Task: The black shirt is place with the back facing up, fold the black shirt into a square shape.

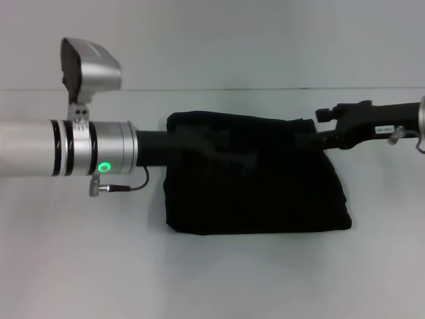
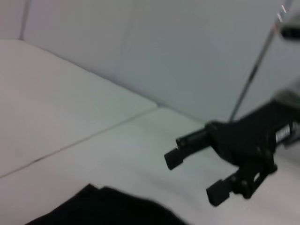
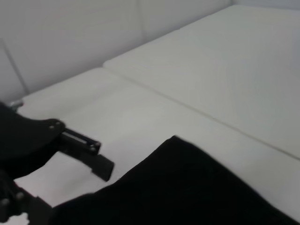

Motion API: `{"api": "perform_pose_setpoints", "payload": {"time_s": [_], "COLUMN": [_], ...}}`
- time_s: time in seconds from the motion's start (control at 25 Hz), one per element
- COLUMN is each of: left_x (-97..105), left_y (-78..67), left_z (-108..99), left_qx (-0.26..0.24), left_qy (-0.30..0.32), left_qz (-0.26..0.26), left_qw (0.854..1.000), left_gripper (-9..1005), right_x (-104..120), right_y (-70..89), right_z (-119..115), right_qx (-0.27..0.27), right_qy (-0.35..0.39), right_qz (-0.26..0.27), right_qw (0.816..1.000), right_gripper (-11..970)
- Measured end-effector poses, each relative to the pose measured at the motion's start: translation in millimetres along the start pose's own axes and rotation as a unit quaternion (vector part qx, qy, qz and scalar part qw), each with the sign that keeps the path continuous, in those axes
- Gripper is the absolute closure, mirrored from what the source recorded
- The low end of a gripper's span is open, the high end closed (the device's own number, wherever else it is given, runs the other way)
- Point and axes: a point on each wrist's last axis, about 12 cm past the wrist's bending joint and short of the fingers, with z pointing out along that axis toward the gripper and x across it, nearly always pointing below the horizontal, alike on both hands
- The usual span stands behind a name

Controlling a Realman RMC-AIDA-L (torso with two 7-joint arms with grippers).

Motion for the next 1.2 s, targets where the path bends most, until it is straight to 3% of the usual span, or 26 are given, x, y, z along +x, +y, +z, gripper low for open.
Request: {"api": "perform_pose_setpoints", "payload": {"time_s": [0.12, 0.36, 1.2], "left_x": [3, 4, 3], "left_y": [2.8, 7.5, 9.8], "left_z": [-6, -21, -23], "left_qx": [-0.007, -0.016, -0.022], "left_qy": [0.022, 0.037, 0.045], "left_qz": [0.039, 0.061, 0.064], "left_qw": [0.999, 0.997, 0.997], "left_gripper": [101, 102, 108], "right_x": [-3, -7, -8], "right_y": [5.1, 9.3, 8.5], "right_z": [6, 10, 9], "right_qx": [-0.012, -0.015, -0.013], "right_qy": [0.015, 0.024, 0.025], "right_qz": [-0.015, -0.027, -0.024], "right_qw": [1.000, 0.999, 0.999], "right_gripper": [35, 35, 35]}}
